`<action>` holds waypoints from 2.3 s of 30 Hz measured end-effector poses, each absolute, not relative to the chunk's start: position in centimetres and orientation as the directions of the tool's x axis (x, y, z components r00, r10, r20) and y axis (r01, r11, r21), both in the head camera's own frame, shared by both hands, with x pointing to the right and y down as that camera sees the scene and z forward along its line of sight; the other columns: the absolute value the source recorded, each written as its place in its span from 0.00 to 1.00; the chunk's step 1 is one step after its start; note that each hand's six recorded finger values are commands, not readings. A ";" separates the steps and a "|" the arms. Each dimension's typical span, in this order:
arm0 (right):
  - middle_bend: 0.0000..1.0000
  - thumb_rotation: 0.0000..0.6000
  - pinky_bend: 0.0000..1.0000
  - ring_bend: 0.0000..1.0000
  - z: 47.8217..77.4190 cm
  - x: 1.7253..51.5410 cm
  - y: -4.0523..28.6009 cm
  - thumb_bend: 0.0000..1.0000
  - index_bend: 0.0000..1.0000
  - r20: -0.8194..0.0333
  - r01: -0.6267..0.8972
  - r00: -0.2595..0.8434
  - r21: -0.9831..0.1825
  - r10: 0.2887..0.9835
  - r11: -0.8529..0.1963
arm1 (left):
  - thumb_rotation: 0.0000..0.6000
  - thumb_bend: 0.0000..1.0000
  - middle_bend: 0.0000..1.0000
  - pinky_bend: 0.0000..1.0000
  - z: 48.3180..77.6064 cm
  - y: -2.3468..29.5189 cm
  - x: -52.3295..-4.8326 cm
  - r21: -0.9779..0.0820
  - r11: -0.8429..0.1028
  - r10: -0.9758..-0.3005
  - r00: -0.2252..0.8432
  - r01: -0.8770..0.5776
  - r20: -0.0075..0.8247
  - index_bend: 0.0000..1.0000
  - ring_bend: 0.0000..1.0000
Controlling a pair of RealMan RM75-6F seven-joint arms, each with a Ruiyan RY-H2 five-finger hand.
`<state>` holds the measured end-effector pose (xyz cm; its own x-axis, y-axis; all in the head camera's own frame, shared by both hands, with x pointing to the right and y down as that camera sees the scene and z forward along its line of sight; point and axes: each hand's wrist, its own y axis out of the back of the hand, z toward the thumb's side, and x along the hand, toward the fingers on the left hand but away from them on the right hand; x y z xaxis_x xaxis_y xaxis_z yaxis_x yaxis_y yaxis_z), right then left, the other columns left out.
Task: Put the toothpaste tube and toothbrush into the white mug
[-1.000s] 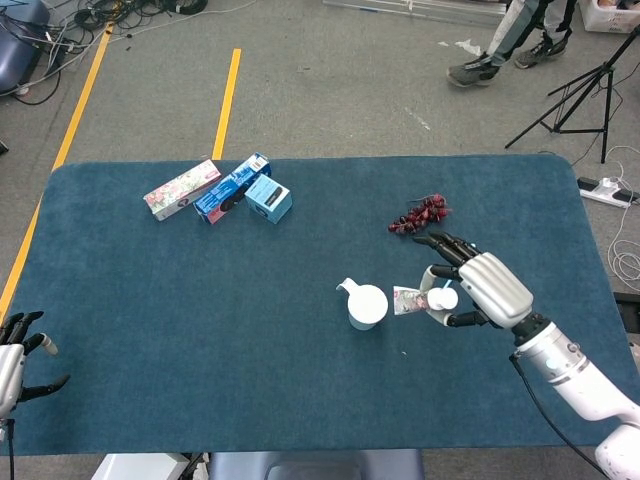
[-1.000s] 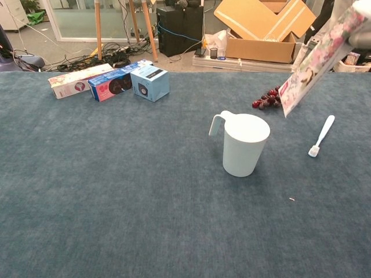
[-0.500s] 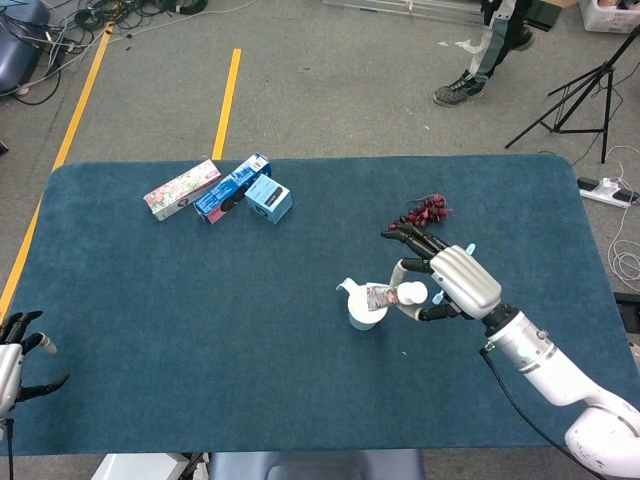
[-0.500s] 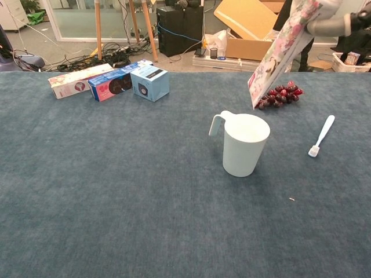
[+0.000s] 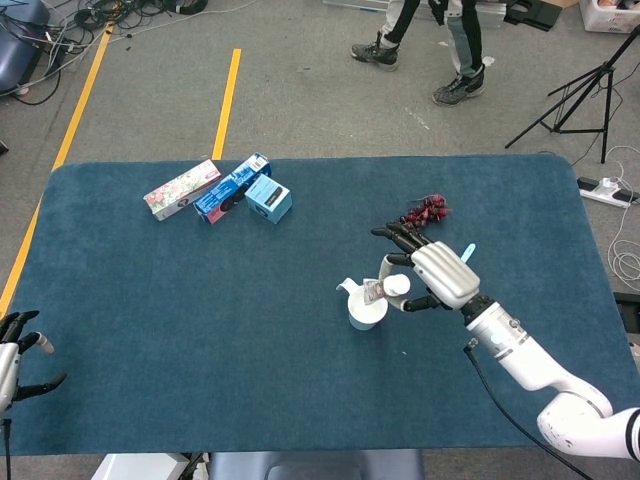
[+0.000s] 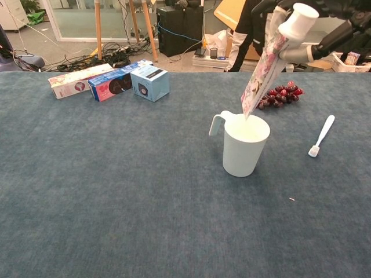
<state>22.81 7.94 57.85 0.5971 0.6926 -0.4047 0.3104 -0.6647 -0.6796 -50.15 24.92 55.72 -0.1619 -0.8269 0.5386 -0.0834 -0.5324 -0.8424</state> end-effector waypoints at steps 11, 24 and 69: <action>0.14 1.00 0.15 0.00 60.0 22.2 8.5 0.27 0.65 -0.444 0.288 0.600 -0.657 0.666 -0.697 | 1.00 0.00 0.17 0.24 55.7 24.9 -50.3 -0.843 -0.531 -0.827 -0.166 -0.086 0.538 0.51 0.10; 0.14 1.00 0.15 0.00 61.1 21.9 9.1 0.27 0.65 -0.465 0.272 0.605 -0.642 0.646 -0.717 | 1.00 0.00 0.17 0.24 55.6 24.9 -50.3 -0.844 -0.530 -0.827 -0.166 -0.087 0.537 0.51 0.10; 0.14 1.00 0.15 0.00 68.9 20.5 10.4 0.26 0.65 -0.606 0.215 0.563 -0.550 0.563 -0.807 | 1.00 0.00 0.17 0.24 55.2 24.9 -50.6 -0.846 -0.524 -0.829 -0.173 -0.095 0.532 0.51 0.11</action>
<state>20.47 10.40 68.87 0.5626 0.5627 -0.6057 0.2148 -0.8069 -0.5502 -50.57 24.88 55.24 -0.1726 -0.8288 0.5323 -0.0951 -0.5239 -0.8465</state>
